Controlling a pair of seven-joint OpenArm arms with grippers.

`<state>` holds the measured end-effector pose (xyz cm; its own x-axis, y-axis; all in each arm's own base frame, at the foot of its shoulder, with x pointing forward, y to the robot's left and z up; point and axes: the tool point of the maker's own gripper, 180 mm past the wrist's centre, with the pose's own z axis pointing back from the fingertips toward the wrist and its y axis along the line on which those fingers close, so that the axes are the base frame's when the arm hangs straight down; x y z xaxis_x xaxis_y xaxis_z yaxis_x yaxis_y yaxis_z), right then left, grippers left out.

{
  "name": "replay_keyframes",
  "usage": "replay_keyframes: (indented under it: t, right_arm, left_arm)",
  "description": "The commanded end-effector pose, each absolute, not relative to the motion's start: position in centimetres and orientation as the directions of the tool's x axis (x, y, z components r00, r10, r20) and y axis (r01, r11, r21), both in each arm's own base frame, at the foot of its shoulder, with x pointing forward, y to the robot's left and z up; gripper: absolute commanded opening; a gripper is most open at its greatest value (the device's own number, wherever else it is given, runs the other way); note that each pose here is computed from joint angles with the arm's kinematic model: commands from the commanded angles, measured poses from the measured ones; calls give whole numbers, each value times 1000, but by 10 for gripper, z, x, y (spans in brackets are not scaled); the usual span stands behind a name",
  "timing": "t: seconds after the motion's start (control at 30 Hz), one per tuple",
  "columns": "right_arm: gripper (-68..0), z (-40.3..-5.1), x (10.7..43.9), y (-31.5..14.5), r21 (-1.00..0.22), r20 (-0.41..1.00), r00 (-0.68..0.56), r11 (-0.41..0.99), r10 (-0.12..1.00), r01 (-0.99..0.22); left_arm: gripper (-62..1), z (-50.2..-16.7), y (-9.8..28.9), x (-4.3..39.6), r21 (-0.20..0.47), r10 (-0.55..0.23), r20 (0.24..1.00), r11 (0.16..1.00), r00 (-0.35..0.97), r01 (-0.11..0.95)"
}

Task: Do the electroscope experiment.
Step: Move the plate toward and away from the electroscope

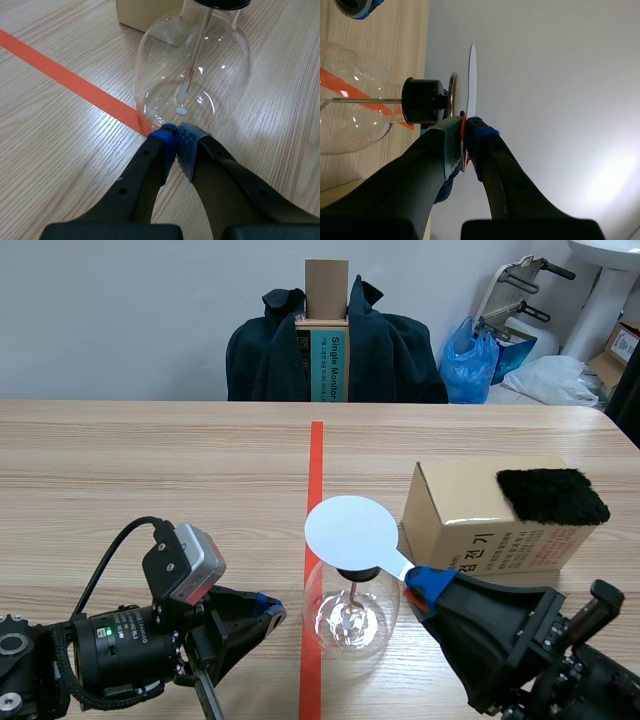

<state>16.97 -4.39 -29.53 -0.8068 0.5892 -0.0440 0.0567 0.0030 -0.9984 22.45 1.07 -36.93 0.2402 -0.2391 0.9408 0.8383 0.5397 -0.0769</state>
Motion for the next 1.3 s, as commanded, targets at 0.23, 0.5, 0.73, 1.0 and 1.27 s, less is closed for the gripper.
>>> replay_keyframes:
  t: [0.23, 0.5, 0.73, 1.0, 1.27]
  right_arm:
    - [-667, -289, 171, -46, -996, -70, -809, 0, 584, 87]
    - [-667, -289, 176, -49, -996, -69, -790, 0, 609, 87]
    - [-667, -287, 193, -64, -996, -62, -710, 0, 702, 87]
    - [-667, -285, 215, -91, -996, -49, -560, 0, 827, 87]
    - [-667, -284, 227, -112, -996, -39, -444, 0, 895, 87]
  left_arm:
    - [-592, -360, 6, 227, -77, -208, 953, 541, 222, 838]
    - [-592, -360, 6, 227, -77, -208, 953, 541, 222, 838]
    - [-592, -360, 6, 227, -77, -208, 953, 541, 222, 838]
    - [-592, -360, 6, 227, -77, -208, 953, 541, 222, 838]
    - [-592, -360, 6, 227, -77, -208, 953, 541, 222, 838]
